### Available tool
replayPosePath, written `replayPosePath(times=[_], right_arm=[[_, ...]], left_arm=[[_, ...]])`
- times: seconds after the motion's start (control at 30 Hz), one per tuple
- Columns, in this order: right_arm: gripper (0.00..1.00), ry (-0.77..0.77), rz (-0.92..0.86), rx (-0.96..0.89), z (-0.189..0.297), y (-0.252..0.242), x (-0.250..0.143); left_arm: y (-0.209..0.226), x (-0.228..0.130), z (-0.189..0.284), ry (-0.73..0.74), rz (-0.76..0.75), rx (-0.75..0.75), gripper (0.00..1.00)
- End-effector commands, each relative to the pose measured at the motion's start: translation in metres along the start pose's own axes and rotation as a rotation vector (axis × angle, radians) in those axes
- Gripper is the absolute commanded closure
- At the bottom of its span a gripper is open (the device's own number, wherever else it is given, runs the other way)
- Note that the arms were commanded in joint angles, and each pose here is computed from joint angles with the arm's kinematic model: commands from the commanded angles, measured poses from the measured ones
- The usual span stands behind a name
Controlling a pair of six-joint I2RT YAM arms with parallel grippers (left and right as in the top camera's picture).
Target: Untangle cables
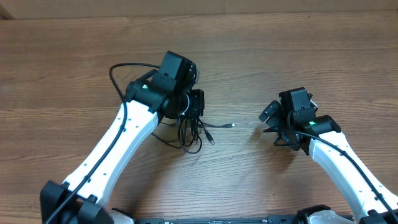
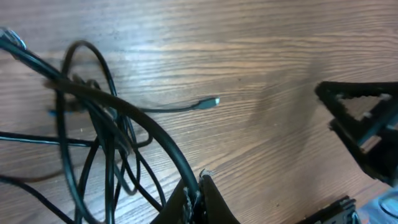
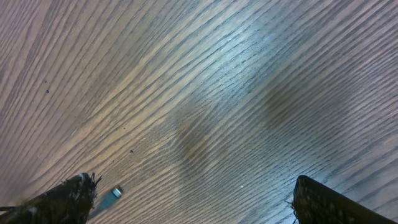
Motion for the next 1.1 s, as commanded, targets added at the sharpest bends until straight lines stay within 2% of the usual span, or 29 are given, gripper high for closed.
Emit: replayPosePath(times=[0.0, 0.03, 0.13, 0.23, 0.3, 0.37, 0.47, 0.57, 0.7, 0.83, 0.97, 1.07], right_arm=[[0.00, -0.018, -0.009, 0.003, 0.002, 0.001, 0.003], [0.00, -0.018, -0.009, 0.003, 0.002, 0.001, 0.003], [0.00, -0.018, -0.009, 0.003, 0.002, 0.001, 0.003], [0.00, -0.018, -0.009, 0.003, 0.002, 0.001, 0.003], [0.00, -0.018, -0.009, 0.003, 0.002, 0.001, 0.003], [0.00, -0.018, -0.009, 0.003, 0.002, 0.001, 0.003], [0.00, -0.018, -0.009, 0.003, 0.002, 0.001, 0.003], [0.00, -0.018, -0.009, 0.003, 0.002, 0.001, 0.003], [0.00, -0.018, -0.009, 0.003, 0.002, 0.001, 0.003], [0.00, -0.018, -0.009, 0.003, 0.002, 0.001, 0.003], [0.00, -0.018, -0.009, 0.003, 0.002, 0.001, 0.003], [0.00, -0.021, -0.009, 0.007, 0.002, 0.002, 0.004]], left_arm=[[0.008, -0.002, -0.020, 0.050, 0.158, 0.054, 0.96], [0.011, -0.003, -0.026, 0.070, 0.266, 0.074, 0.96], [0.010, -0.007, -0.030, 0.111, 0.425, 0.068, 0.96], [-0.003, -0.008, -0.026, 0.164, 0.494, -0.020, 0.96], [-0.027, 0.000, -0.011, 0.200, 0.375, -0.194, 0.96], [-0.050, 0.013, 0.012, 0.151, 0.209, -0.311, 0.96], [-0.070, 0.045, 0.054, -0.094, 0.029, -0.292, 0.96], [-0.081, 0.067, 0.089, -0.279, -0.001, -0.249, 0.96], [-0.091, 0.055, 0.090, -0.246, -0.023, -0.248, 0.96], [-0.080, 0.032, 0.055, -0.184, -0.018, -0.034, 0.96], [-0.095, 0.021, 0.050, -0.149, -0.136, -0.068, 0.96], [-0.095, 0.020, 0.054, -0.160, -0.148, -0.066, 0.96]])
Point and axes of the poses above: each gripper's point midway between its finger pads, its own z axis back along the fingers, its own y axis along the line the jaws close on, x = y × z, the point moved 7 cm from there along z, back along the fingers, and after that the axes turned 7 degrees about z, right-handed, at the moved point
